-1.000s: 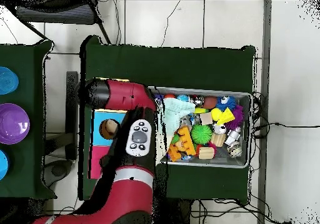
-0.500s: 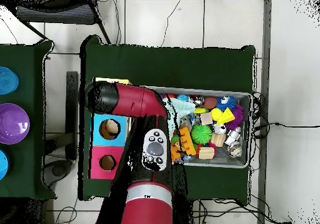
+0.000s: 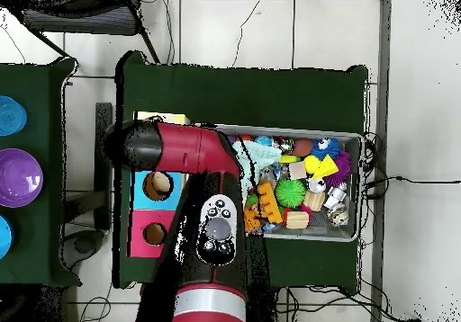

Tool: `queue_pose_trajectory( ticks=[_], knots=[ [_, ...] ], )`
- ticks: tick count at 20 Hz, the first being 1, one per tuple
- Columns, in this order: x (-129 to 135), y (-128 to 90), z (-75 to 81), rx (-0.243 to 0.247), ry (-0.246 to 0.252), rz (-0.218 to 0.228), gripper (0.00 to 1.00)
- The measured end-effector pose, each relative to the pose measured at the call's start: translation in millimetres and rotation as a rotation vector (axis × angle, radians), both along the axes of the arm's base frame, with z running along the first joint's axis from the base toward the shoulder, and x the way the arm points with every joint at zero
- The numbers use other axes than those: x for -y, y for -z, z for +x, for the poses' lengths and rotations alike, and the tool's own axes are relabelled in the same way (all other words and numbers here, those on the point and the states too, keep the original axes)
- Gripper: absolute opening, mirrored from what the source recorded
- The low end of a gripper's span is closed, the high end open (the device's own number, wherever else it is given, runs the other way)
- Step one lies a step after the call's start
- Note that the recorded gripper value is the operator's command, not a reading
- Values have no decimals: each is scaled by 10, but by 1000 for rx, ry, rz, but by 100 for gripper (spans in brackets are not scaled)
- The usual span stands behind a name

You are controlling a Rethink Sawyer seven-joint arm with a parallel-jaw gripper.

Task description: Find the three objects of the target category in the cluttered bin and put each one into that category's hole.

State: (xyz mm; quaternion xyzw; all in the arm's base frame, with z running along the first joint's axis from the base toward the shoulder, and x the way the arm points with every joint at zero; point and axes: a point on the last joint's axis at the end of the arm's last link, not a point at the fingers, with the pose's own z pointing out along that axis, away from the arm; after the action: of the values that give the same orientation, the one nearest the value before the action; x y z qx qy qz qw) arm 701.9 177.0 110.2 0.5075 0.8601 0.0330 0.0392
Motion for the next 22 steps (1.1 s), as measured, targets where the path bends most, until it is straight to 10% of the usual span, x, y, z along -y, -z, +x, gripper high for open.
queue_pose_trajectory(
  ticks=[9, 22],
  knots=[
    [-85, -115, 73, 147, -46, -70, 0],
    [91, -140, 18, 153, -43, -138, 0]
  ],
)
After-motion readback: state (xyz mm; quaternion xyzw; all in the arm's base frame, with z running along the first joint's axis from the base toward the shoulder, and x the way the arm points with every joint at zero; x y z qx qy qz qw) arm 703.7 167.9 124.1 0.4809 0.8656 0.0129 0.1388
